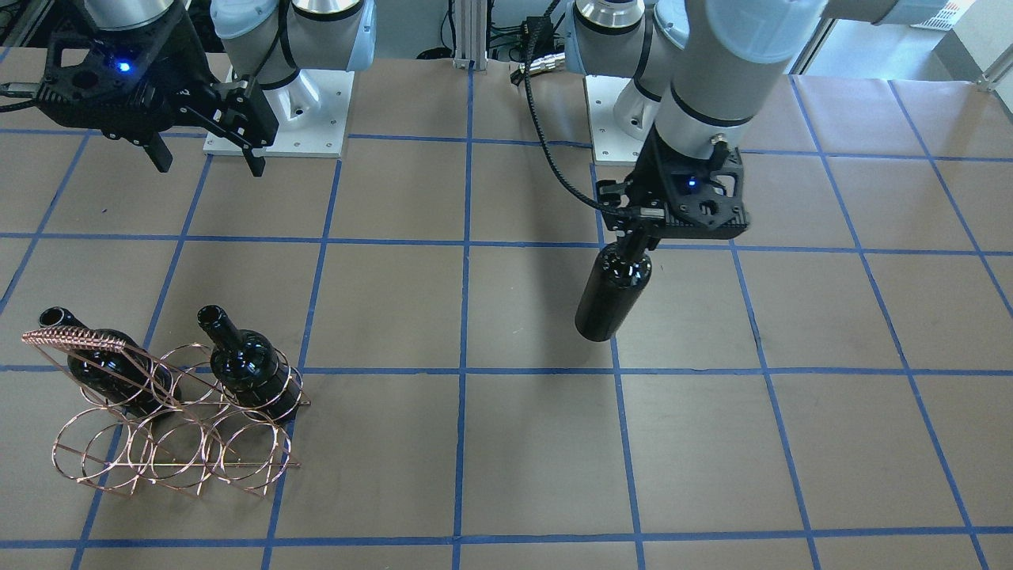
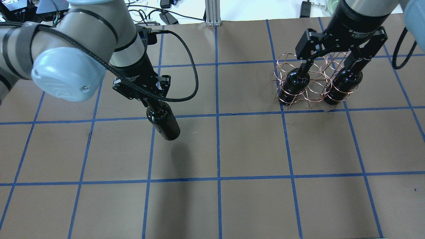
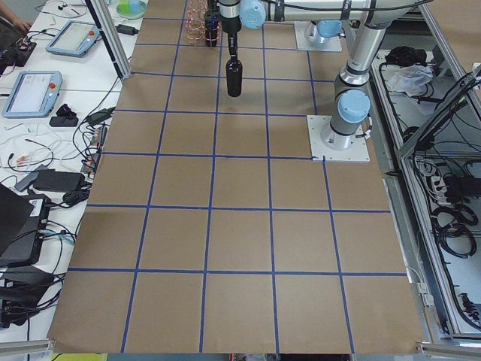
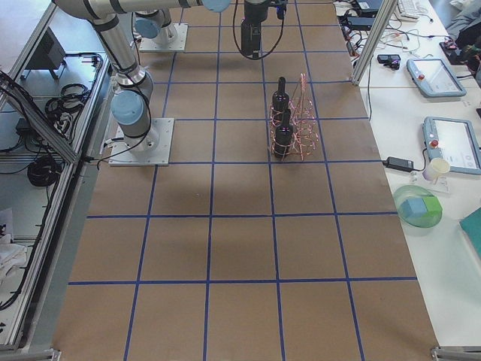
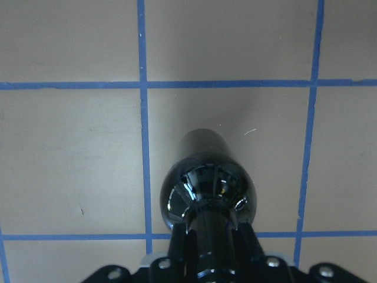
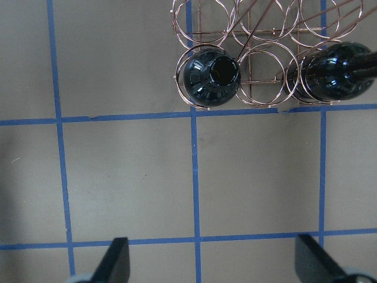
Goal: Place wine into wine basket
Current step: 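Lift the bottle with the left gripper and carry it toward table center, then stand the bottle upright on the table and open the left gripper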
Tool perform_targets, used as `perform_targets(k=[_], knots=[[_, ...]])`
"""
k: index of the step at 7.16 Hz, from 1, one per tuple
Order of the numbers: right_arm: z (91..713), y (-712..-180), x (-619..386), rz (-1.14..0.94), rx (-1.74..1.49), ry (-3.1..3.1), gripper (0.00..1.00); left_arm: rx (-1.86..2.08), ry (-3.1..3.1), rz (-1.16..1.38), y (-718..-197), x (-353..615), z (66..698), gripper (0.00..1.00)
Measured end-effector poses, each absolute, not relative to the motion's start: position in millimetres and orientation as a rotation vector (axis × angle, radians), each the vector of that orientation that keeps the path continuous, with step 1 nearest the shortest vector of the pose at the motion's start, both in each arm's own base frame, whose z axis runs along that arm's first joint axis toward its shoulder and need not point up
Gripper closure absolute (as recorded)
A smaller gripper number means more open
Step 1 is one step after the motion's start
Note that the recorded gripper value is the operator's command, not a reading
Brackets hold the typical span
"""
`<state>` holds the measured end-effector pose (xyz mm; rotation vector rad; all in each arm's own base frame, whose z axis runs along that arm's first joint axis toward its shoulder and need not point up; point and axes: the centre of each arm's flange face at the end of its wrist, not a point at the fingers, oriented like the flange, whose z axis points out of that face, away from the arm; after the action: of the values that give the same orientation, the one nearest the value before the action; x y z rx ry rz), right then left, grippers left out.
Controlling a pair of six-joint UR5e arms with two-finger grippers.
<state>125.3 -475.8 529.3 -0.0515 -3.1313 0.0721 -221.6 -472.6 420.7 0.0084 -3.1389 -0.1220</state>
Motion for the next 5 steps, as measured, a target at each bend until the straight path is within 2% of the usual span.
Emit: perform_targets(k=[5], knots=[[530,-475,125,0.074,-0.052,-3.131,0.0,-0.016,-3.141,-0.23,-445,-250,387,1.0]])
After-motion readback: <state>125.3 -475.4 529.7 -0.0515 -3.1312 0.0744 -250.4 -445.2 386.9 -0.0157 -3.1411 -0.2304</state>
